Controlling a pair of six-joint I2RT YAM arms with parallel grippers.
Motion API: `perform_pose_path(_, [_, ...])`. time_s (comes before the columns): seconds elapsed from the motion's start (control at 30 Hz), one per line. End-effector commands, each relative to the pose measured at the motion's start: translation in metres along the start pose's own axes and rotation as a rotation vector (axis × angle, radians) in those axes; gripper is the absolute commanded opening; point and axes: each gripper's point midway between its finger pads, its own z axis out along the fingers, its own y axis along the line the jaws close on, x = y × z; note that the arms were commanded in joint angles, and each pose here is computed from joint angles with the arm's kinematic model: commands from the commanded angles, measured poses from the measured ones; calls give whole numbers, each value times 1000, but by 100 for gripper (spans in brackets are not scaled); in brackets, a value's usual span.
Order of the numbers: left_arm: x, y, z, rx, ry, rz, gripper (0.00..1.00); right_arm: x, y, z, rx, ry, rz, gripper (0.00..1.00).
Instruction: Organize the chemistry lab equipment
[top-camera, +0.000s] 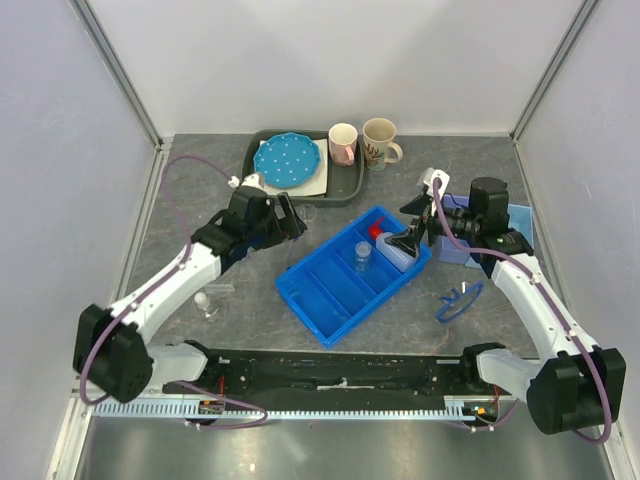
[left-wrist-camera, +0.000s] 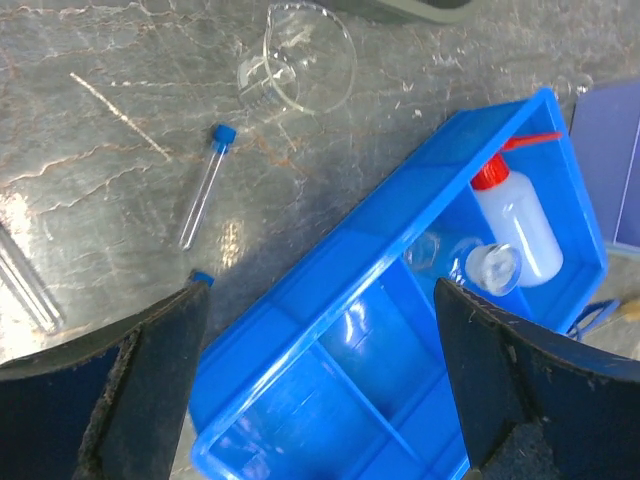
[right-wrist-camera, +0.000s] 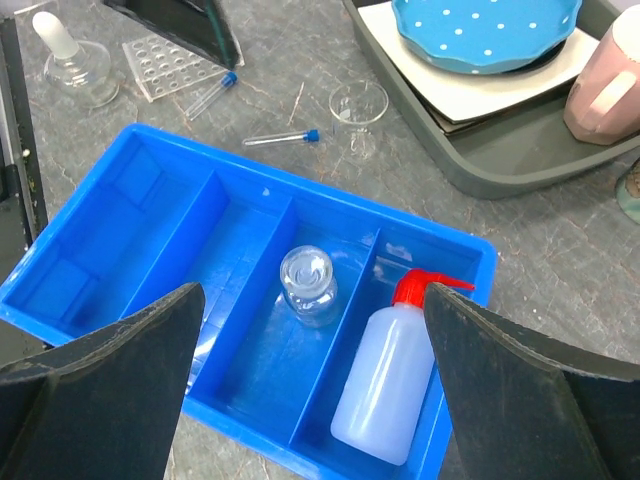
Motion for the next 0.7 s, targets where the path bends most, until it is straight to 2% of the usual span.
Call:
perform_pose_path(0.0, [-19, -22, 15, 14, 28, -106, 97, -24, 3, -4, -12, -74, -50, 98])
perform_pose_path(0.27, [-26, -3, 75, -230, 106, -115, 86, -26, 6, -8, -11, -63, -58, 98])
perform_pose_path(0.4, [-23, 8, 97, -302, 137, -72, 76, -25, 5, -8, -5, -56, -64, 98])
perform_pose_path(0.67, [-26, 29, 122, -407, 143, -12, 70, -19, 2, -6, -1, -38, -61, 98])
